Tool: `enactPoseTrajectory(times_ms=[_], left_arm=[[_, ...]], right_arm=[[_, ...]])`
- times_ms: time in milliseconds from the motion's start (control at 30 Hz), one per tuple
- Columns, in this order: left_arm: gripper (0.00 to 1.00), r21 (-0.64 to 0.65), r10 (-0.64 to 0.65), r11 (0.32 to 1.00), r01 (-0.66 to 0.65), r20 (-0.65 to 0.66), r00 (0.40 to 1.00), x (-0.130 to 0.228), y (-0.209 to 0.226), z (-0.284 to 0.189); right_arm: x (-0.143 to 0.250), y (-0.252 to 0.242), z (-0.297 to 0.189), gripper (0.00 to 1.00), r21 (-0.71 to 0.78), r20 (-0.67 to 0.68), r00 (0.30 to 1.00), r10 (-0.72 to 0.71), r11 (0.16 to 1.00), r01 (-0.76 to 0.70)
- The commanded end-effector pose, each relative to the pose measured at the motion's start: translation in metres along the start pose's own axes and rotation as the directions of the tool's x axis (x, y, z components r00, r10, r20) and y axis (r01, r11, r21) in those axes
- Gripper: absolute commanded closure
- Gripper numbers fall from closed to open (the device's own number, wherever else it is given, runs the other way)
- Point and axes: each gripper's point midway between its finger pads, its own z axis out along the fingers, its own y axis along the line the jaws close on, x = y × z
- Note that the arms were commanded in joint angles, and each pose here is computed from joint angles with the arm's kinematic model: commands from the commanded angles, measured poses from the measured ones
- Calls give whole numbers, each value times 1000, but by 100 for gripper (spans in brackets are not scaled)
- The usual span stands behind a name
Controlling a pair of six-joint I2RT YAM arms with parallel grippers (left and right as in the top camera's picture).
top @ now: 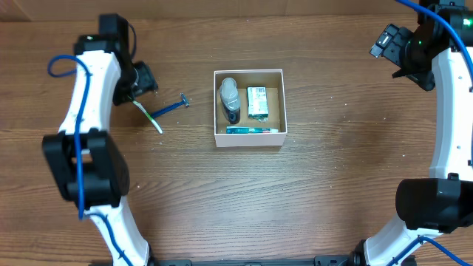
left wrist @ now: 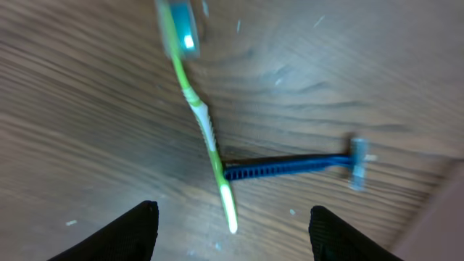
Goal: Pack container
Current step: 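Release the tube and withdraw the left gripper toward the toothbrush, then grasp the green toothbrush with the left gripper and lift it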
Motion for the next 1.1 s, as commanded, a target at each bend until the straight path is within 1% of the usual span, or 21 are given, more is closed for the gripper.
enactPoseTrajectory(times_ms=[0, 200, 400, 533, 600, 700, 867, 933, 1000, 1067], left_arm=[[31, 11, -40, 999, 42, -89, 995, 10, -5, 41], [32, 8, -42, 999, 43, -131, 990, 13, -7, 73], [33, -9, -43, 999, 42, -140, 989, 14, -5, 87], [37, -22, -46, 999, 43, -150, 988, 16, -2, 92], [41, -48, -62, 997, 56, -149, 987, 18, 2, 96], [46, -54, -65, 997, 57, -158, 985, 22, 5, 100], [48, -63, -70, 996, 60, -175, 982, 30, 10, 107], [52, -64, -71, 996, 60, -179, 981, 33, 11, 112], [60, -68, -75, 996, 63, -185, 980, 37, 13, 116], [75, -71, -75, 996, 63, -190, 979, 41, 15, 120]], right_arm=[[-3, -1, -4, 0, 2, 18, 1000, 1, 1000, -1], [-3, -1, -4, 0, 2, 18, 1000, 1, 1000, -1], [-3, -1, -4, 0, 2, 18, 1000, 1, 1000, -1], [-3, -1, -4, 0, 2, 18, 1000, 1, 1000, -1], [-3, -1, -4, 0, 2, 18, 1000, 1, 1000, -1], [-3, -1, -4, 0, 2, 18, 1000, 1, 1000, -1], [-3, -1, -4, 0, 2, 18, 1000, 1, 1000, -1], [-3, -1, -4, 0, 2, 18, 1000, 1, 1000, -1], [-3, -1, -4, 0, 2, 18, 1000, 1, 1000, -1], [-3, -1, -4, 0, 2, 18, 1000, 1, 1000, -1]])
